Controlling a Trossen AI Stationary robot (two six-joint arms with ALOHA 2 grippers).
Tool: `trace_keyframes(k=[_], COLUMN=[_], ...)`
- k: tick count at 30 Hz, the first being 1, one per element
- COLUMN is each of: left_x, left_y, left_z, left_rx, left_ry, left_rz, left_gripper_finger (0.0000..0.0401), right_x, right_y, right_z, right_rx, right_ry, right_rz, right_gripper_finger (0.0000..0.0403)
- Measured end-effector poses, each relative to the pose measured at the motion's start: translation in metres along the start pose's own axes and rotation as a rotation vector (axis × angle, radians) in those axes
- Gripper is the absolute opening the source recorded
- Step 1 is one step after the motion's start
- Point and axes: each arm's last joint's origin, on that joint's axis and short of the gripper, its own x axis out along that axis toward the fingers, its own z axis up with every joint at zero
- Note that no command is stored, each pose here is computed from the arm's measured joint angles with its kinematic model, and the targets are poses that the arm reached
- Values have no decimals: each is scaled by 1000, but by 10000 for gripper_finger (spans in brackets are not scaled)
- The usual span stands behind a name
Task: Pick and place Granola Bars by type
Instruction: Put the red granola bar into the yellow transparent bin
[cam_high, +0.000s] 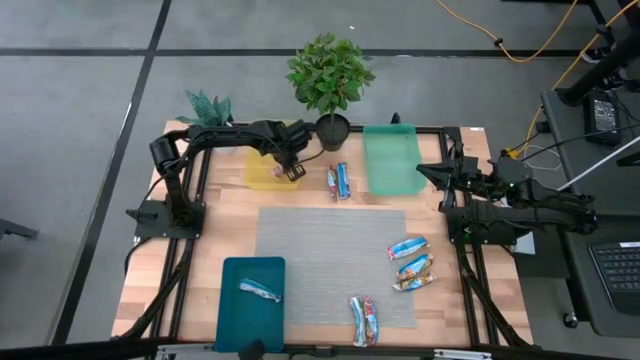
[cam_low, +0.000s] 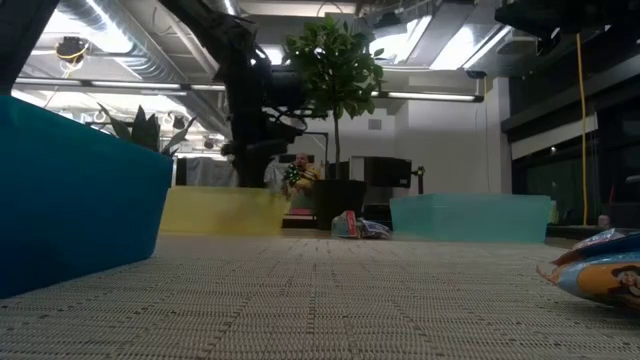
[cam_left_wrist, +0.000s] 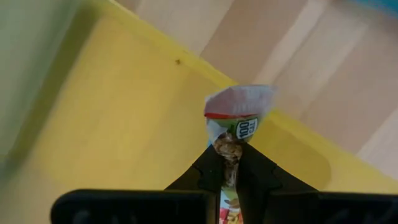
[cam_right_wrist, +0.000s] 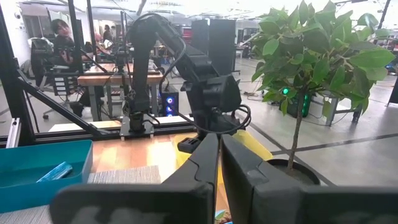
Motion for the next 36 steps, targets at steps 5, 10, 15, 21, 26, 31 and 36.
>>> trace_keyframes(k=[5, 10, 15, 21, 26, 31, 36], left_x=[0, 1, 1, -4, -17, -38, -60], left_y=[3, 4, 4, 7, 7, -4, -20], left_z=[-4, -4, -4, -6, 3, 16, 29], left_rx=[-10, -21, -15, -3, -3, 8, 44], left_ry=[41, 42, 46, 63, 47, -32, -110], left_rz=[32, 33, 49, 135, 132, 113, 63], left_gripper_finger=[22, 26, 56, 116, 161, 183, 187], right_x=[0, 0, 0, 0, 0, 0, 0], right_y=[0, 0, 0, 0, 0, 0, 0], right_z=[0, 0, 0, 0, 0, 0, -3], right_rx=[-1, -1, 0, 25, 24, 24, 20], right_ry=[0, 0, 0, 0, 0, 4, 31], right_rz=[0, 0, 0, 0, 0, 0, 2], right_gripper_finger=[23, 23, 23, 23, 23, 23, 23])
